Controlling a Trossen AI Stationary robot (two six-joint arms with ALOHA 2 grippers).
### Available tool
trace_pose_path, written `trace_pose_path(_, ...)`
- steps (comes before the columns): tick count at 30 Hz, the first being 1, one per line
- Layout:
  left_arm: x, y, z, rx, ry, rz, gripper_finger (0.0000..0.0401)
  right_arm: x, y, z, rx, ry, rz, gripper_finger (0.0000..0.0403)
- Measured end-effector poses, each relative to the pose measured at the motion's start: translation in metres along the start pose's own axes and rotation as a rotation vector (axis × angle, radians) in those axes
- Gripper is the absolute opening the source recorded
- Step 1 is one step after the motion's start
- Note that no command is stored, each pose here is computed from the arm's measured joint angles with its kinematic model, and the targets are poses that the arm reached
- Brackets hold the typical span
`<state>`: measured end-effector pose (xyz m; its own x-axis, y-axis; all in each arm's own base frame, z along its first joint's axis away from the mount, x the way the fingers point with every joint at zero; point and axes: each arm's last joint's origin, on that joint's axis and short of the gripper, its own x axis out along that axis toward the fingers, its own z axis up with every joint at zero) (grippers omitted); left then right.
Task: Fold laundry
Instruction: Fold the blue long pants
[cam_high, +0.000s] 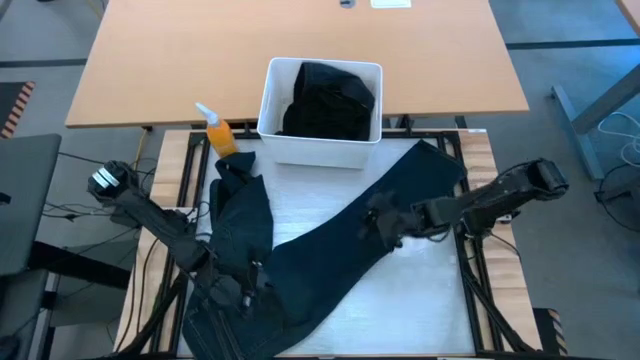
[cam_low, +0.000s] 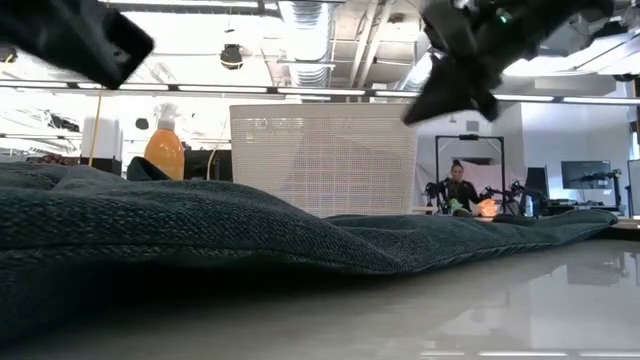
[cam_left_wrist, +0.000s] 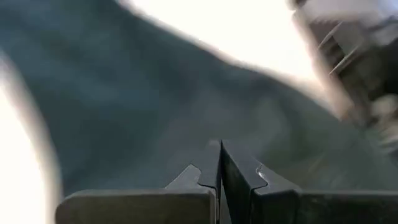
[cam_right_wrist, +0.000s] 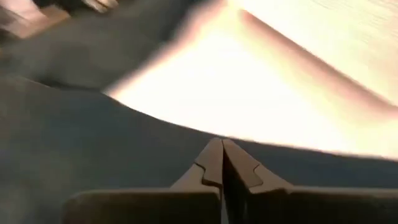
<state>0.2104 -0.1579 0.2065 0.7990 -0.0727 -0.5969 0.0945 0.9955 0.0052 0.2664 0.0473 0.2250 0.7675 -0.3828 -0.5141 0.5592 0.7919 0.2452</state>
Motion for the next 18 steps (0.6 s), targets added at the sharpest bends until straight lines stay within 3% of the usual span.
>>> trace_pose_path(4, -0.033, 0.03, -0.004, -0.105, 0.025, 0.249, 0.0, 0.019, 0.022, -0.007, 0.008, -0.103, 0.09, 0.002)
trace_pose_path(7, -0.042, 0.046, -0.005, -0.195, -0.006, 0.334, 0.0002, 0.035, 0.033, -0.013, -0.017, -0.114, 0.116, 0.002)
trace_pose_path(12, -0.033, 0.068, -0.011, -0.299, 0.022, 0.392, 0.004, 0.059, 0.043, -0.015, -0.056, -0.094, 0.085, 0.002)
trace_pose_path(18, -0.015, 0.111, -0.017, -0.439, 0.113, 0.573, 0.0121, 0.071, 0.046, -0.018, -0.121, -0.008, 0.058, 0.002)
